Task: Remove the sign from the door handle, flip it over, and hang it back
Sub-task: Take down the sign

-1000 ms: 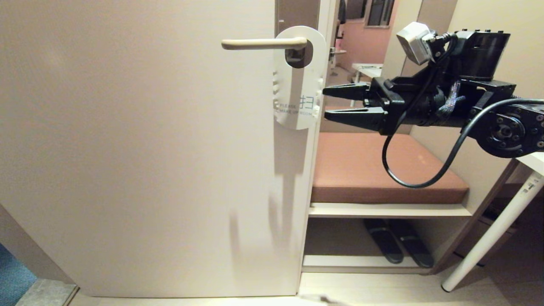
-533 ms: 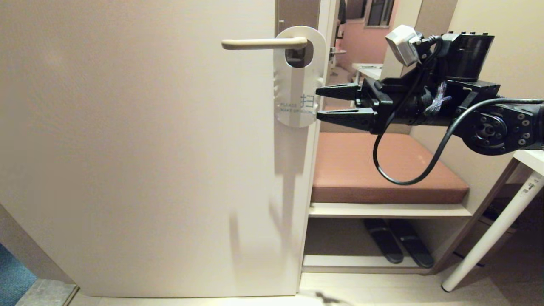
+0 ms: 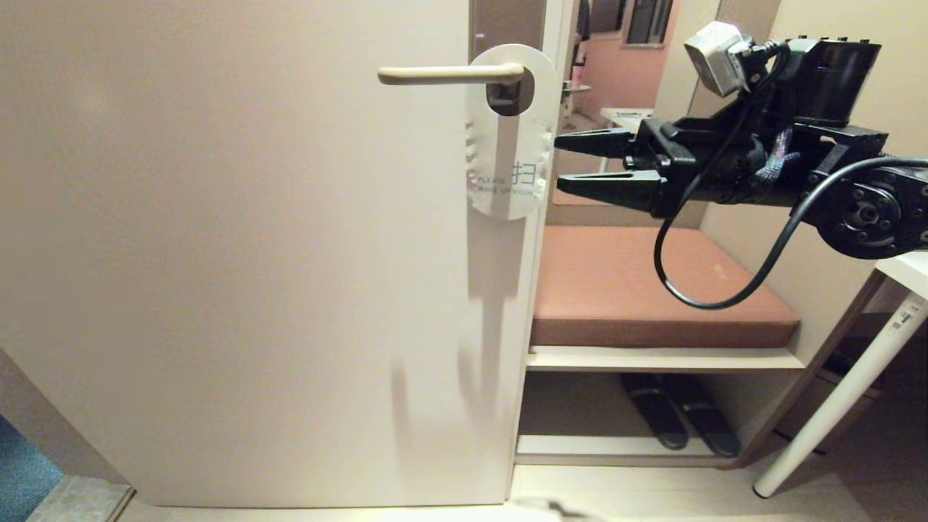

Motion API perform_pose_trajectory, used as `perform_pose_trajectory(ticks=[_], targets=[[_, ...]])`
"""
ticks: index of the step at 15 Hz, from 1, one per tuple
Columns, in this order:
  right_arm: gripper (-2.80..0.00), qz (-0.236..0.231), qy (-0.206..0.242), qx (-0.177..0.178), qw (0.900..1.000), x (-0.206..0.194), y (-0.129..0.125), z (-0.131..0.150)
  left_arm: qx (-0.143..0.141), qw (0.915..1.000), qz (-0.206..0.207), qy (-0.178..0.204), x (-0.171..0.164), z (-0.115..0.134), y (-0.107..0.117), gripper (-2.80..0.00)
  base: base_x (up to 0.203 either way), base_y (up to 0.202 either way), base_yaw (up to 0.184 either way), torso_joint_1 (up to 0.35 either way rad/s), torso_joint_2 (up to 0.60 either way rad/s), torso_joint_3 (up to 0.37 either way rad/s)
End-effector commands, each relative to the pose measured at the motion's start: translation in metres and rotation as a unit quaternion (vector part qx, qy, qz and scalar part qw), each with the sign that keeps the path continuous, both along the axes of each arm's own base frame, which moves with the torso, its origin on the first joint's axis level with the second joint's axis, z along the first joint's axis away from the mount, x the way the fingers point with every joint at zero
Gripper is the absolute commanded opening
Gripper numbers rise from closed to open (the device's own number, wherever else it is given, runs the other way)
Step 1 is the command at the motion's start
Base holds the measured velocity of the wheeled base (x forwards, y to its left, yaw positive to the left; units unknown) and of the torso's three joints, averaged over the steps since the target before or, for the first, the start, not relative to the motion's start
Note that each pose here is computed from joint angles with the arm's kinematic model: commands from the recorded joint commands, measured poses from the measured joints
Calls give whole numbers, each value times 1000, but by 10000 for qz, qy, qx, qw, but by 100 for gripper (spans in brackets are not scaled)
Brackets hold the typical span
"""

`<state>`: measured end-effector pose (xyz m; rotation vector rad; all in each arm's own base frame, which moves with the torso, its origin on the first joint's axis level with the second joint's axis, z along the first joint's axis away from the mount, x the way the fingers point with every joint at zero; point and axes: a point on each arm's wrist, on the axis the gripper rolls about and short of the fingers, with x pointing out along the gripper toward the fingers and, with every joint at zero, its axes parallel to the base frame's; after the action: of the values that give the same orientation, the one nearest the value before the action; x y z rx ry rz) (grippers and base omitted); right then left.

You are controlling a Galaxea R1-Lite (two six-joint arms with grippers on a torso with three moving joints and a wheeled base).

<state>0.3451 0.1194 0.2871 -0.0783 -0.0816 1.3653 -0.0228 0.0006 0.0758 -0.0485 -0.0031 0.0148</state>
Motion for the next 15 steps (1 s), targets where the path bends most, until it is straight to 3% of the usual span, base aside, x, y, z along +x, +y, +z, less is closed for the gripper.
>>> perform_pose_trajectory(ticks=[1, 9, 15], targets=[[0, -55, -63, 15, 10000, -1, -7, 4, -3, 10000, 2, 6, 0, 0, 0, -280, 0, 0, 0, 0, 0, 0], [0, -54, 192, -57, 9998, 14, -3, -17, -3, 10000, -3, 6, 0, 0, 0, -280, 0, 0, 0, 0, 0, 0], [0, 113, 164, -46, 9998, 13, 10, -15, -3, 10000, -5, 6, 0, 0, 0, -280, 0, 0, 0, 0, 0, 0]])
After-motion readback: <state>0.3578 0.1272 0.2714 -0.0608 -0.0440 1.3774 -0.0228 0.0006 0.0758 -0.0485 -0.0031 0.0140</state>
